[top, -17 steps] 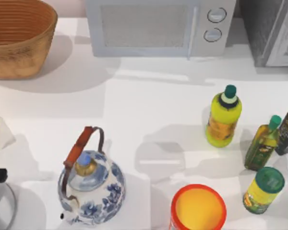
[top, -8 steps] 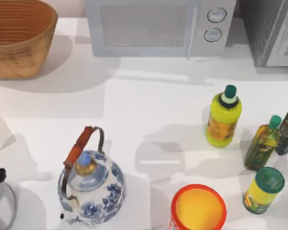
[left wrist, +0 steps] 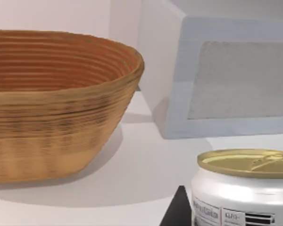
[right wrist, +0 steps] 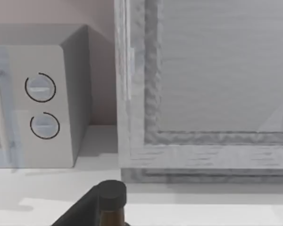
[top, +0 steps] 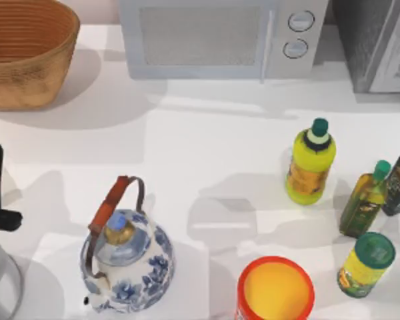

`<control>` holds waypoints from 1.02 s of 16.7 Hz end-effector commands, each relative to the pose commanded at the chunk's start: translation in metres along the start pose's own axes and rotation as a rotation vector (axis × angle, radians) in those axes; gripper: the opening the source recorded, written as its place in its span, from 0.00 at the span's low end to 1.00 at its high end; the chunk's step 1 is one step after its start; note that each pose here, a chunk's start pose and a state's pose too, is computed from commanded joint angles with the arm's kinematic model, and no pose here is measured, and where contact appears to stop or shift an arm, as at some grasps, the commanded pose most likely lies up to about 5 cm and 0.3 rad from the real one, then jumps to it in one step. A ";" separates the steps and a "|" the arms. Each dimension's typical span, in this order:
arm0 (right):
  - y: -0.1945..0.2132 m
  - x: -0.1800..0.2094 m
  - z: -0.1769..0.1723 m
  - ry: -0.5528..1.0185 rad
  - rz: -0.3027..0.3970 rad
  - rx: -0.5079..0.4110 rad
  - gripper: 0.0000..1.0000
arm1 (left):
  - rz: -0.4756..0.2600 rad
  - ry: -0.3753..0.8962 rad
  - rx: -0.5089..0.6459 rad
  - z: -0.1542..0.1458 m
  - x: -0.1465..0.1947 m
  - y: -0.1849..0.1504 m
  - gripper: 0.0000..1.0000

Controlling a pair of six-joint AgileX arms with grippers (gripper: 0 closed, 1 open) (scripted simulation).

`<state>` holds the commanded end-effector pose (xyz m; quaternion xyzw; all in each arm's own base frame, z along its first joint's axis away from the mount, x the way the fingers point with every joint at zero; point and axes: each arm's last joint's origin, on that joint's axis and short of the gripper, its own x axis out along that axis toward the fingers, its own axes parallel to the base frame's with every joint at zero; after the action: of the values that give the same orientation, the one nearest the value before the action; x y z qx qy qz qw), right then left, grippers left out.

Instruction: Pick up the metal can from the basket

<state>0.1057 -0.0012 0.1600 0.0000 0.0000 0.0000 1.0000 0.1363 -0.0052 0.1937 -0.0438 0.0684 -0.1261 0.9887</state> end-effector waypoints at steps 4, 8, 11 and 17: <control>0.000 0.000 0.000 0.000 0.000 0.000 1.00 | -0.265 0.136 -0.077 0.011 0.046 0.002 0.00; 0.000 0.000 0.000 0.000 0.000 0.000 1.00 | -0.583 0.208 -0.121 0.010 0.113 0.003 0.00; 0.000 0.000 0.000 0.000 0.000 0.000 1.00 | -0.815 0.194 -0.101 -0.001 0.167 0.002 0.00; 0.000 0.000 0.000 0.000 0.000 0.000 1.00 | -1.153 0.070 0.036 -0.056 0.252 0.005 0.00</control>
<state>0.1057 -0.0012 0.1600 0.0000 0.0000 0.0000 1.0000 0.3712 -0.0691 0.1062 -0.0528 0.0641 -0.6468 0.7581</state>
